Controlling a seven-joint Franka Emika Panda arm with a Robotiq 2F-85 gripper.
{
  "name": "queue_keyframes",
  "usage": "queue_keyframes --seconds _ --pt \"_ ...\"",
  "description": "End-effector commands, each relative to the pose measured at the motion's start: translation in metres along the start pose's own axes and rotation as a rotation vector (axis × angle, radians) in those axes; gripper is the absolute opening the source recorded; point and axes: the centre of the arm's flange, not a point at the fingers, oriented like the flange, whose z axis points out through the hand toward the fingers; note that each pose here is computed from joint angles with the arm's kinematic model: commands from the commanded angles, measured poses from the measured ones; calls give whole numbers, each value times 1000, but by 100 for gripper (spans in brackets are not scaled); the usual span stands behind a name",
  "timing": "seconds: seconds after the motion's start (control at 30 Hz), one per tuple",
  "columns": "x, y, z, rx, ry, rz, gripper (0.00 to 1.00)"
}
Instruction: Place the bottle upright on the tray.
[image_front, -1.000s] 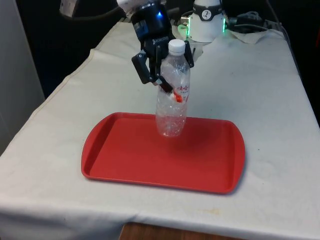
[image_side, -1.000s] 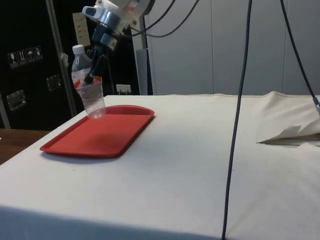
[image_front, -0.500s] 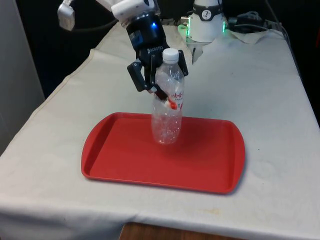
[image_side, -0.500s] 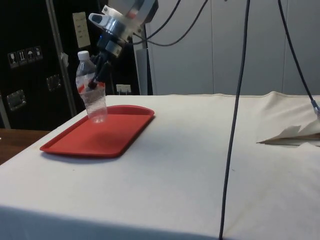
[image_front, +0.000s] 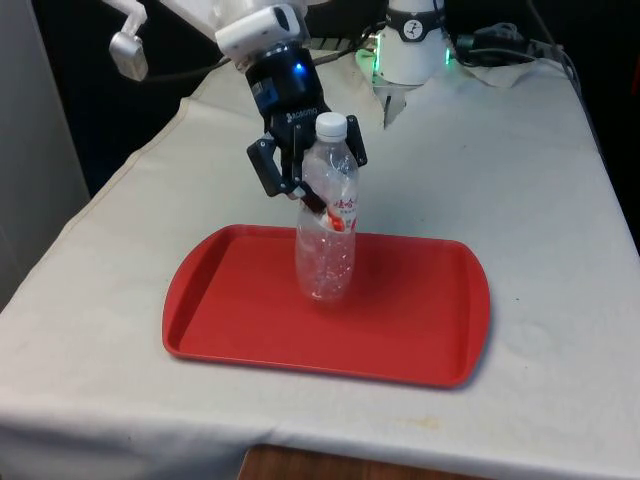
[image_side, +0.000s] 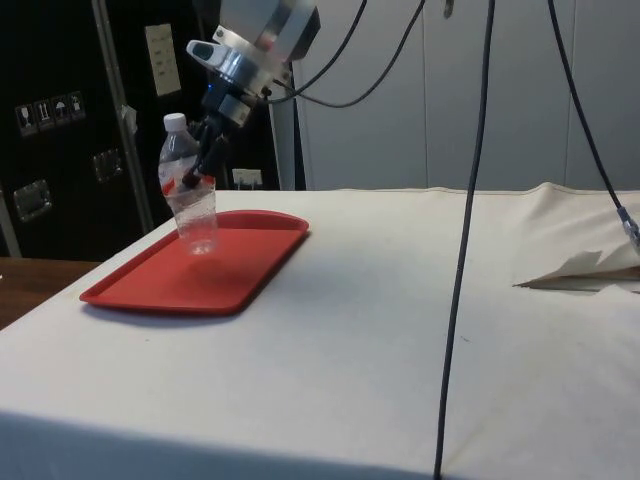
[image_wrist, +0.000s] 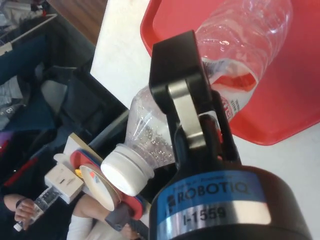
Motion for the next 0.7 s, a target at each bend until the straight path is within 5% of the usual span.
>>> queue_keyframes --seconds 0.0,0.67 --pt "-1 2 0 -11 7 -2 0" --pt "-9 1 4 26 3 18 0"
